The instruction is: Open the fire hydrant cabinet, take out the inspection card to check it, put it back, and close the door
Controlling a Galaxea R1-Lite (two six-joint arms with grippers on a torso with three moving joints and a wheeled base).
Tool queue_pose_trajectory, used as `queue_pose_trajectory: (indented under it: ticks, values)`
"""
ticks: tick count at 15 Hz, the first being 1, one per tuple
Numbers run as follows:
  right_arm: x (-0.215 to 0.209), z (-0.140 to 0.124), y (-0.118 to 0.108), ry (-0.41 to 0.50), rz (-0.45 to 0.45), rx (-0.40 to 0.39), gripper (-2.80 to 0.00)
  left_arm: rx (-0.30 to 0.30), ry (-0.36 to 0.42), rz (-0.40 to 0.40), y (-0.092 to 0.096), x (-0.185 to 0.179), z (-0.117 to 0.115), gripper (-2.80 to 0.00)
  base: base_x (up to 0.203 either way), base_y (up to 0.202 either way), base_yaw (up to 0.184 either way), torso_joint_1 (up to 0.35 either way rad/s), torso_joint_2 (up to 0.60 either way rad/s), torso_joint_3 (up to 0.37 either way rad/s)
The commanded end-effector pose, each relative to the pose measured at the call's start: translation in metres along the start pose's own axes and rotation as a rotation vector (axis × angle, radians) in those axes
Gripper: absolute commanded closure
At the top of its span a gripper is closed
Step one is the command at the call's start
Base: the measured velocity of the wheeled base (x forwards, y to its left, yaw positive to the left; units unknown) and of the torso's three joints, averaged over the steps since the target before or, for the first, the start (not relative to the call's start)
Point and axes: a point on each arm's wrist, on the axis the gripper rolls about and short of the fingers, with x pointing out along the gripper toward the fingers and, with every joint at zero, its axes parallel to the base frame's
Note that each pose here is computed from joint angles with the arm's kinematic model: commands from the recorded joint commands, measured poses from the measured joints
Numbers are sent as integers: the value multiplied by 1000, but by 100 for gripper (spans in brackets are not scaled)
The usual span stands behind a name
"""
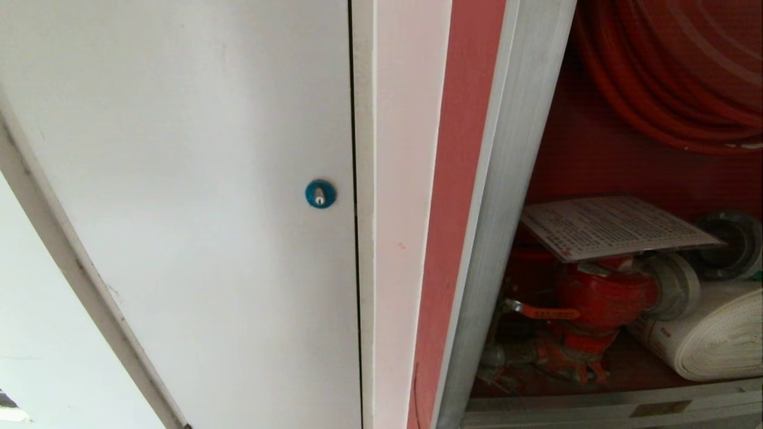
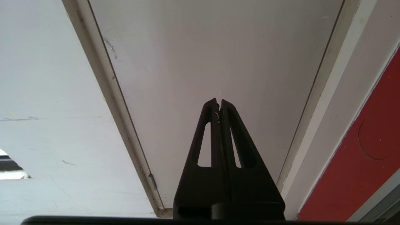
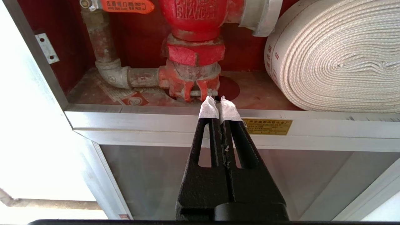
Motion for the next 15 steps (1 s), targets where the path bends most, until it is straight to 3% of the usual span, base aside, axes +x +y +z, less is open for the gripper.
queue_pose_trajectory:
  ticks: [1,6,11,12,15]
  values:
    - [0,0,0,0,0,-1,0,0,9,1,0,1,-2,0,0,0,0,0,0,0]
    - [-2,5,0,-10,0,0,0,0,9,0,0,1,-2,0,0,0,0,0,0,0]
    - [-2,62,0,-25,33,-7,0,0,9,0,0,1,-2,0,0,0,0,0,0,0]
    - [3,74,0,-10,42,-27,0,1,9,0,0,1,-2,0,0,0,0,0,0,0]
    - [20,95,1,14,71,-229,0,1,9,0,0,1,-2,0,0,0,0,0,0,0]
